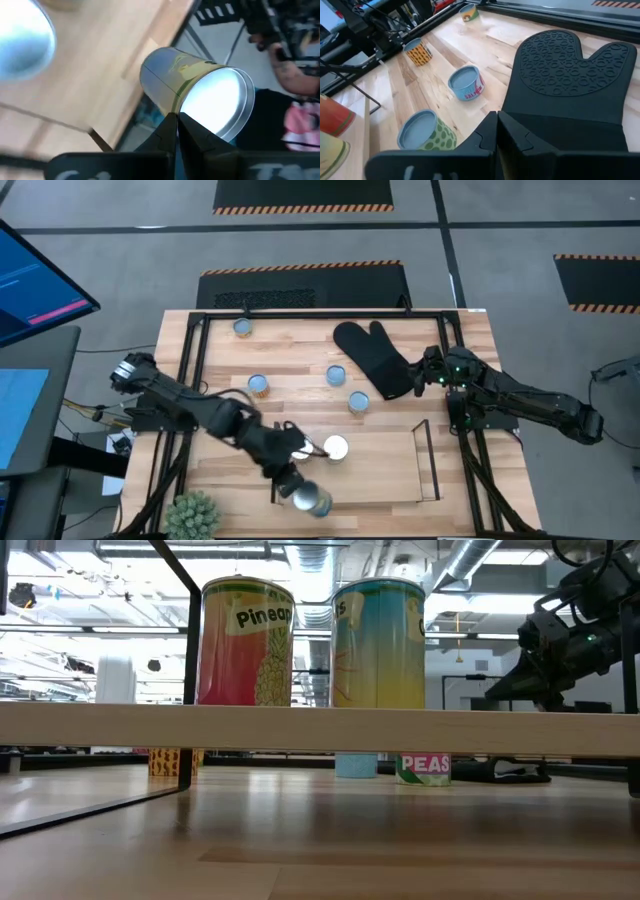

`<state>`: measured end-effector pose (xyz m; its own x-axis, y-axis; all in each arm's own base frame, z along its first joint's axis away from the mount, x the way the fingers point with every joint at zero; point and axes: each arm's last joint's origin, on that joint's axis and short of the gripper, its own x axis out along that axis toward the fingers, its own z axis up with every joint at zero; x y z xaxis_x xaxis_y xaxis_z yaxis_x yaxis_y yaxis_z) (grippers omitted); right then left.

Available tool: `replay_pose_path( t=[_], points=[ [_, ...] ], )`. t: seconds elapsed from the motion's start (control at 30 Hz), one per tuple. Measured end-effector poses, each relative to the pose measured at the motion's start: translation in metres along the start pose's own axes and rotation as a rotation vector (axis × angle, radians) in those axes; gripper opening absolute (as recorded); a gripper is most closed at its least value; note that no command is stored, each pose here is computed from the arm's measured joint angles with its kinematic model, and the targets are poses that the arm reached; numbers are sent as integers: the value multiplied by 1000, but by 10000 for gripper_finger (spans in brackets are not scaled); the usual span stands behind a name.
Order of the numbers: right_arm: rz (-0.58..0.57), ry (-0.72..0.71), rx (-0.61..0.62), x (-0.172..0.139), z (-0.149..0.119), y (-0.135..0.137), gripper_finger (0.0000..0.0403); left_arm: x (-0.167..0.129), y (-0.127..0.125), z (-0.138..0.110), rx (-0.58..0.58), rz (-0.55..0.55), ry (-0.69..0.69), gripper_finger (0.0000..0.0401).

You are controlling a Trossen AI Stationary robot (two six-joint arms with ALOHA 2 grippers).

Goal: Pick and place cans onto a shelf
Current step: Put the canned peas on the shelf

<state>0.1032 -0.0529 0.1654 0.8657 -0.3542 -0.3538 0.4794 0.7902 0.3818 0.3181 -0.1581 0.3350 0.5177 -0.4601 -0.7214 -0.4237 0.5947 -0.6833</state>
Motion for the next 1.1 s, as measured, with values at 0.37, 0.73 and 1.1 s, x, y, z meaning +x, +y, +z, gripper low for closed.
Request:
replay_pose_path(
  t=[0.37,0.73,1.1],
  points=[
    [0,-1,0,0,0,0,33,24,18,27,166,77,7,0],
    [-5,1,3,0,0,0,33,29,25,27,218,186,-16,0],
    [-13,10,3,0,-1,-1,33,-4,5,24,276,307,-41,0]
  ],
)
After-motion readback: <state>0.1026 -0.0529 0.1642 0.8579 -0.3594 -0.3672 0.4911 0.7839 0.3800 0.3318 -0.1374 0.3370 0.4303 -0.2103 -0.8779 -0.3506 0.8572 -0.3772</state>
